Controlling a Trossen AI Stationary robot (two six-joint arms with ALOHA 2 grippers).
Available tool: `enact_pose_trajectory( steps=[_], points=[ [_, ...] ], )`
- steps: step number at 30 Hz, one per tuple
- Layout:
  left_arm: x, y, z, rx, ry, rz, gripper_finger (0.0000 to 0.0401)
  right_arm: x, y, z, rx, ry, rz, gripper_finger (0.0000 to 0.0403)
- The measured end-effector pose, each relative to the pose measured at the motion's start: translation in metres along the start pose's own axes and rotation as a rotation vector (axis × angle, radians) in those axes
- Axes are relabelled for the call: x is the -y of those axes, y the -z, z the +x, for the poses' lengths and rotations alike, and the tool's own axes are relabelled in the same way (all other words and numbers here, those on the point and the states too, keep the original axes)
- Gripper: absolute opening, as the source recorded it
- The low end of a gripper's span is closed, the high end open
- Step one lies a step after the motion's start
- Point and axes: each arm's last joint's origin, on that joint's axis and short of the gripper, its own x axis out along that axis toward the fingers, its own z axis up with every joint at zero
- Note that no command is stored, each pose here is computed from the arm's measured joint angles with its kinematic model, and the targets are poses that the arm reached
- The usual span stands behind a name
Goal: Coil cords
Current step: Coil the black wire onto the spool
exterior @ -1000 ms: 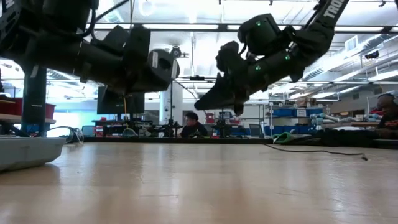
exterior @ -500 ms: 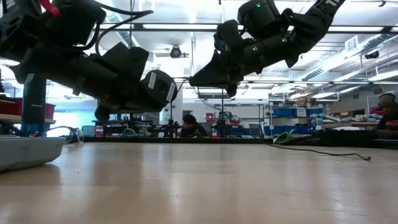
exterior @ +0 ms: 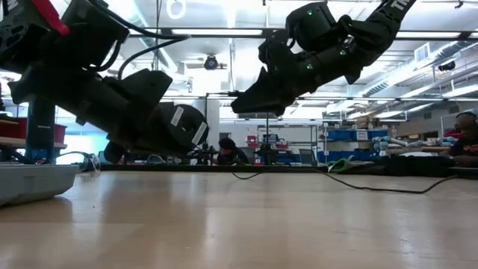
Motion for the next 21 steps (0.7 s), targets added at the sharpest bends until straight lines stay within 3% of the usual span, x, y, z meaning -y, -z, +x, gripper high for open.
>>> enact_pose_trajectory(
  steps=[4, 12, 16, 21],
  points=[
    [-0.001, 0.002, 0.000, -0.039, 0.016, 0.031, 0.0000, -0.004, 0.002, 0.003, 0.005, -0.038, -0.089, 0.0101],
    [-0.001, 0.003, 0.000, -0.055, 0.016, 0.054, 0.0000, -0.009, 0.022, 0.040, 0.002, -0.237, -0.105, 0.0099],
    [-0.001, 0.003, 0.000, -0.059, 0.015, 0.056, 0.0000, -0.009, 0.012, 0.049, 0.078, -0.244, -0.130, 0.0098],
    [-0.001, 0.003, 0.000, -0.063, 0.024, 0.059, 0.0000, -0.008, 0.008, 0.054, 0.026, -0.241, -0.161, 0.0094]
  ],
)
